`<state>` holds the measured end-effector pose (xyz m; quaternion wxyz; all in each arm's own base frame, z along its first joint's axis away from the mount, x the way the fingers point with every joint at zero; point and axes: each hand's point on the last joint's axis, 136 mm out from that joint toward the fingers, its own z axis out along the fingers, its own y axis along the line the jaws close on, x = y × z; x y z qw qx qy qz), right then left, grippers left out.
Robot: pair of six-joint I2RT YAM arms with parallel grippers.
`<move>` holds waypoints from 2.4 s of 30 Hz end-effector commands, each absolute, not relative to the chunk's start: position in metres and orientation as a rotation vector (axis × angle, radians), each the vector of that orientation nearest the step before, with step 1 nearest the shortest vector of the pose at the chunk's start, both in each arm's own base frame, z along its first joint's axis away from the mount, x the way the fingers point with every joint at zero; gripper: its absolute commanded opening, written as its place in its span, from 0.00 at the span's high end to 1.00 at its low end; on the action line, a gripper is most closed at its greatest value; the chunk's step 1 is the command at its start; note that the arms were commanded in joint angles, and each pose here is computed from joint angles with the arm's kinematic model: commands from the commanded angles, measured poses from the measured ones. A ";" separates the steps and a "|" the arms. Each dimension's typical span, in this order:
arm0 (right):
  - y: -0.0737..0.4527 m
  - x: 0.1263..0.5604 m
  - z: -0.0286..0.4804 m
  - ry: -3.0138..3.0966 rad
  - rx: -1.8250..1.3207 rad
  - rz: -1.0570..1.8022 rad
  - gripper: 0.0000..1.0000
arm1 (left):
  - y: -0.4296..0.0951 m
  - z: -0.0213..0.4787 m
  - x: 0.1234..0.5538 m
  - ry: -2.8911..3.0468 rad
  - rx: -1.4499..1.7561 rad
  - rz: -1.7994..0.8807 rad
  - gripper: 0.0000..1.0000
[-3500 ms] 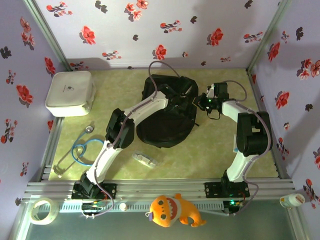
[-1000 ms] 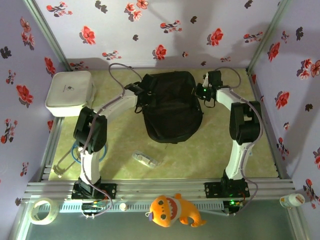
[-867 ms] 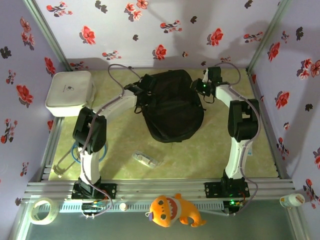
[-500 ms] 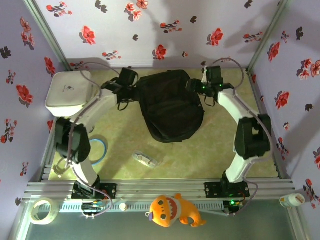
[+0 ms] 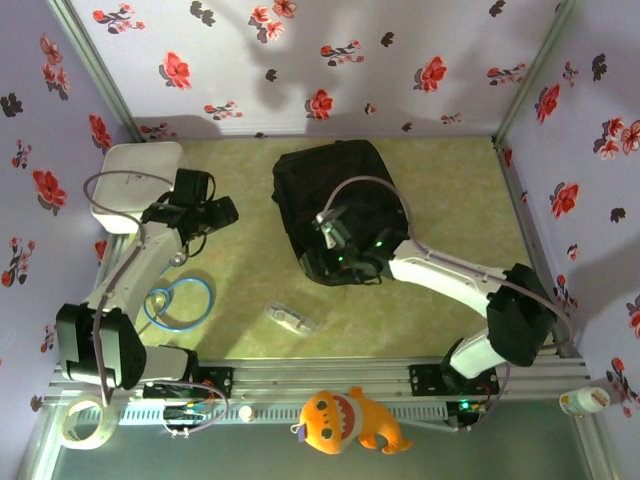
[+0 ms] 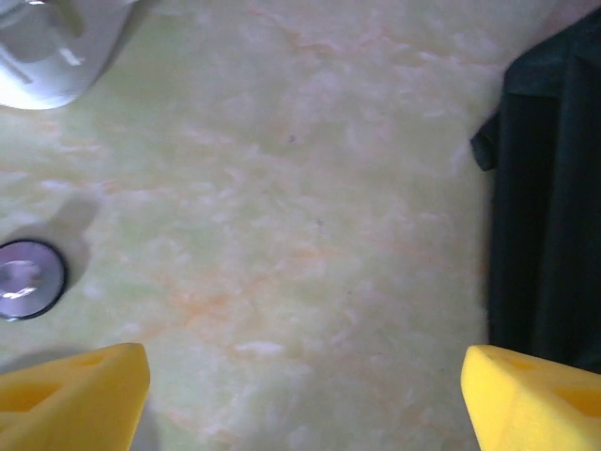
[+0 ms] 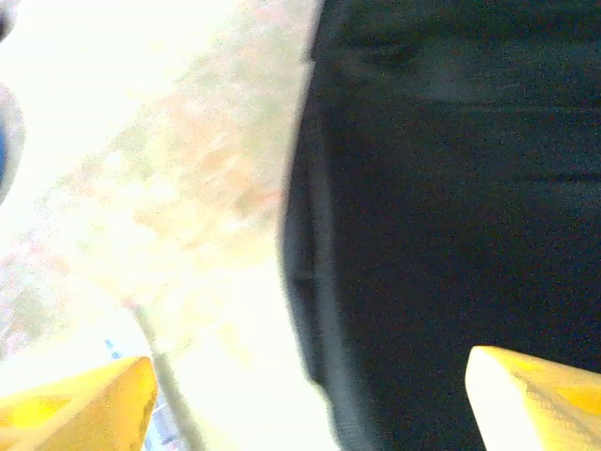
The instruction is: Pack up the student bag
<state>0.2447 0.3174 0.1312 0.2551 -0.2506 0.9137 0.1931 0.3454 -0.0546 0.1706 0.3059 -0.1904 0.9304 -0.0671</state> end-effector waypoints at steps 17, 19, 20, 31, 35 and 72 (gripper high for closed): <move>0.391 0.165 0.043 2.517 -1.312 0.376 0.17 | -0.018 0.175 0.316 2.395 -0.612 -0.157 0.04; 0.392 0.158 0.037 2.523 -1.359 0.367 0.17 | -0.018 0.175 0.316 2.397 -0.612 -0.159 0.03; 0.392 0.156 0.035 2.525 -1.374 0.362 0.17 | -0.019 0.175 0.316 2.397 -0.611 -0.160 0.03; 0.385 0.153 0.018 2.563 -1.432 0.258 0.24 | -0.019 0.172 0.318 2.404 -0.611 -0.162 0.02; 0.385 0.162 0.029 2.542 -1.370 0.234 0.24 | -0.019 0.171 0.318 2.409 -0.613 -0.163 0.02; 0.376 0.146 0.021 2.545 -1.497 0.173 0.51 | -0.026 0.174 0.323 2.411 -0.623 -0.227 0.00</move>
